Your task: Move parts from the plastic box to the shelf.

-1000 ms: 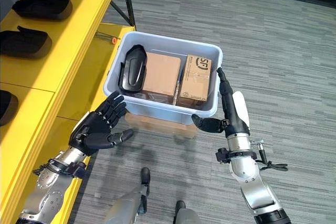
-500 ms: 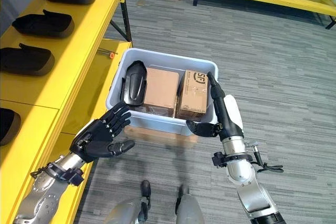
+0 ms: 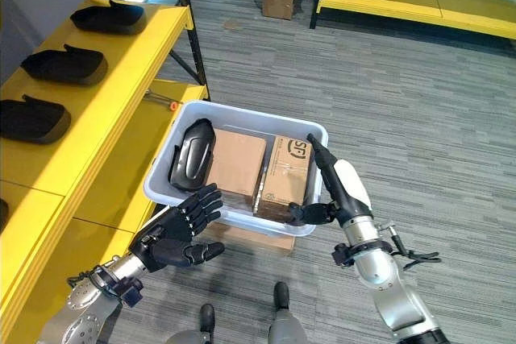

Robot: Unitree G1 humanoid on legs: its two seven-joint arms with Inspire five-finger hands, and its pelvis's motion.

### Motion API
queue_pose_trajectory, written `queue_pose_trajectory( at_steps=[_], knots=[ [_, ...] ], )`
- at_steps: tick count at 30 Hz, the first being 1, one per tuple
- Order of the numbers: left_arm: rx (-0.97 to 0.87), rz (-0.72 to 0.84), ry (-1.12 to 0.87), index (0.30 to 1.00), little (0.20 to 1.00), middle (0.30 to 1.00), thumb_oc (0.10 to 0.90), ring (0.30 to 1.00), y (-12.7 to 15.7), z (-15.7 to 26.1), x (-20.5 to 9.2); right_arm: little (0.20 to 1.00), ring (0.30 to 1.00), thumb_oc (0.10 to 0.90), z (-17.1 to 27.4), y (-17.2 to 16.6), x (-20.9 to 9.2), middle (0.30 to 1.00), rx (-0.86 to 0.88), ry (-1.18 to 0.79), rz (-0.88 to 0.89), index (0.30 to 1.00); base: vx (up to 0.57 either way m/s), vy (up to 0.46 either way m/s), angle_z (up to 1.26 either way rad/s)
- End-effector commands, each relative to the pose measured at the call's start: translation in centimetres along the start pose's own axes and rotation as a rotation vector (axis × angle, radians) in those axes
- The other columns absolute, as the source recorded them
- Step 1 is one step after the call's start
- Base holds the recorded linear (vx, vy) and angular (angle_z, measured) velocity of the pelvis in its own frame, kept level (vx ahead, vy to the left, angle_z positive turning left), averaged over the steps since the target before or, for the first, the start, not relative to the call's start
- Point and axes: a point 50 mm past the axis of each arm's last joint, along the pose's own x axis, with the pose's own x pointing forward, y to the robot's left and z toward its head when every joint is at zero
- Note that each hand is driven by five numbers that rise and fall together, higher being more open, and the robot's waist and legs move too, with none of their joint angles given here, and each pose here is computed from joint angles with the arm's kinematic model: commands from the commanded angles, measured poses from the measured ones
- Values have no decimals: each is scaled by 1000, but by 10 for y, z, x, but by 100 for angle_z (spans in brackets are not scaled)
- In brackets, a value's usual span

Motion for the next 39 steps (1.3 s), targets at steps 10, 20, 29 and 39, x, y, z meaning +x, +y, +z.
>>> queue_pose_trajectory(
  at_steps=[10,20,29,39],
  knots=[
    [47,-134,-198,1000,1000,1000,900,1000,-16,41,14,1000,1000,900,55,-42,21,1000,-251,-360,-125,1000,74,-1,-2],
    [34,-141,-166,1000,1000,1000,900,1000,-15,40,11,1000,1000,900,97,-73,36,1000,-427,-591,-227,1000,91,-22,5],
    [29,-159,-158,1000,1000,1000,900,1000,-15,41,13,1000,1000,900,130,-73,51,1000,-490,-763,-201,1000,37,-17,11],
    [51,-207,-188,1000,1000,1000,900,1000,-16,50,19,1000,1000,900,158,-68,65,1000,-608,-910,-170,1000,-51,-14,17]
  ],
)
